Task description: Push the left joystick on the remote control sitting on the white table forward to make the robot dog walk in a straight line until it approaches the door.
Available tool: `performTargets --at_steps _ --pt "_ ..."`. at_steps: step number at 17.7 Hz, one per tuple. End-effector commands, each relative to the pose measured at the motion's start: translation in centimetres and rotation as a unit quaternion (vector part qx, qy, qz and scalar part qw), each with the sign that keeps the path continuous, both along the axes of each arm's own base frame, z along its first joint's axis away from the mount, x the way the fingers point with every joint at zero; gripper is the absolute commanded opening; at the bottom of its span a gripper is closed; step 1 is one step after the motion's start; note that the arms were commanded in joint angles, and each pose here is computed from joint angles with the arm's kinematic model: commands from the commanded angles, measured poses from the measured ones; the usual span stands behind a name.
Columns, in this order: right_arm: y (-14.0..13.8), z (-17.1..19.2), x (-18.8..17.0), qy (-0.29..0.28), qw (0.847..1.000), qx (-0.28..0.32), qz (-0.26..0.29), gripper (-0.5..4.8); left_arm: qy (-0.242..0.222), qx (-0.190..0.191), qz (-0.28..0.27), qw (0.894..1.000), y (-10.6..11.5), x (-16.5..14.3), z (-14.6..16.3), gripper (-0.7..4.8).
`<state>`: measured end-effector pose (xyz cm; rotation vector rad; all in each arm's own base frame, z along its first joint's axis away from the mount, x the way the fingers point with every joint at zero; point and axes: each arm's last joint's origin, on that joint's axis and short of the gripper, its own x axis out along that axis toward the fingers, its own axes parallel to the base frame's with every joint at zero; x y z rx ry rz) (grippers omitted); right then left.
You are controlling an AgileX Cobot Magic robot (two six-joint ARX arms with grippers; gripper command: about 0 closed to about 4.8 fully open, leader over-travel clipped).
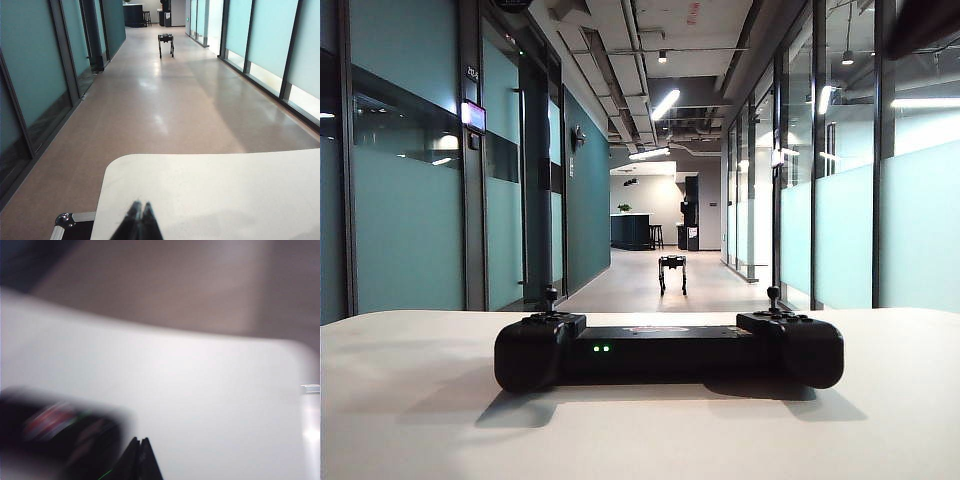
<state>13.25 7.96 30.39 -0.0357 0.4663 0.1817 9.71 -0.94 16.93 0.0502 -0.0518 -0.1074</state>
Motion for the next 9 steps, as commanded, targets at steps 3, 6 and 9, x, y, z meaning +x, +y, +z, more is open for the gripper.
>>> performTargets --at_steps 3,6,9 --pt "-2.5 -3.7 0.2 -0.175 0.98 0.021 -0.094 -0.05 -0.007 -0.001 -0.002 1.0 0.0 0.0 0.2 -0.05" --pt "-3.9 -6.8 -0.7 -0.174 0.981 0.032 -0.08 -0.05 -0.007 -0.001 -0.002 1.0 0.0 0.0 0.2 -0.05" --pt "-5.3 -8.8 -1.8 -0.187 0.979 0.052 -0.057 -0.05 -0.007 -0.001 -0.002 1.0 0.0 0.0 0.2 -0.05"
